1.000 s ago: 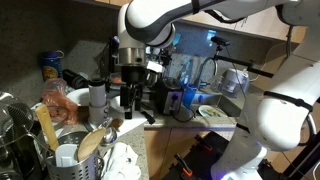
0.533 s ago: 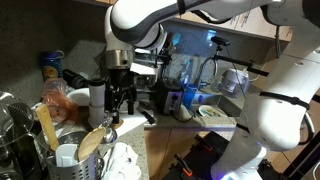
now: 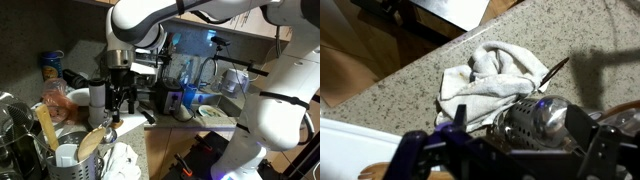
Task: Pick up the light blue whisk, stir in the white bowl and put the whisk back in the utensil rack.
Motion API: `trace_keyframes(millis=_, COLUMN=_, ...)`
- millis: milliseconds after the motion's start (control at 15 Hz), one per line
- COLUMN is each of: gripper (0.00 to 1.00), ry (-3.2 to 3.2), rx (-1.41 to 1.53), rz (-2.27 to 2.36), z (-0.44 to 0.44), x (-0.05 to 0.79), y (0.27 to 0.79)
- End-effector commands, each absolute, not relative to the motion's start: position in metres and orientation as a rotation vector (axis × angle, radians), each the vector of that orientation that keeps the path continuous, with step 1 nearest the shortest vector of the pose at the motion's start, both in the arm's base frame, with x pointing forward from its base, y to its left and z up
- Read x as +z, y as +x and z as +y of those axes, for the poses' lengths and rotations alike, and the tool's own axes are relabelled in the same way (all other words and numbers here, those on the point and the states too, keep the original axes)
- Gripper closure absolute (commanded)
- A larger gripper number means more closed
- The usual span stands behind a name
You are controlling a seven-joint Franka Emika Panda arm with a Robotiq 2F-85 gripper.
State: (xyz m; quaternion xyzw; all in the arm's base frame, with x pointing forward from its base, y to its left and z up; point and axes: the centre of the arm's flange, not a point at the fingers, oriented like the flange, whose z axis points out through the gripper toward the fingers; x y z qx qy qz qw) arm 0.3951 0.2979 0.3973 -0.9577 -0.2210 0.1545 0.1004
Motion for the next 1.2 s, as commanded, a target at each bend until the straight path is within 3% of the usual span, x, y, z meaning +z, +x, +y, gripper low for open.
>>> trace_keyframes(millis=0, gripper=0.0, ry=-2.883, rx=0.476, rz=-0.598, z=0.309, x=0.392, y=0.394)
trace_keyframes(millis=1133, gripper=0.0, ry=-3.031, rx=0.361, rz=-0.255, z=0.322, x=0.399, y=0.406)
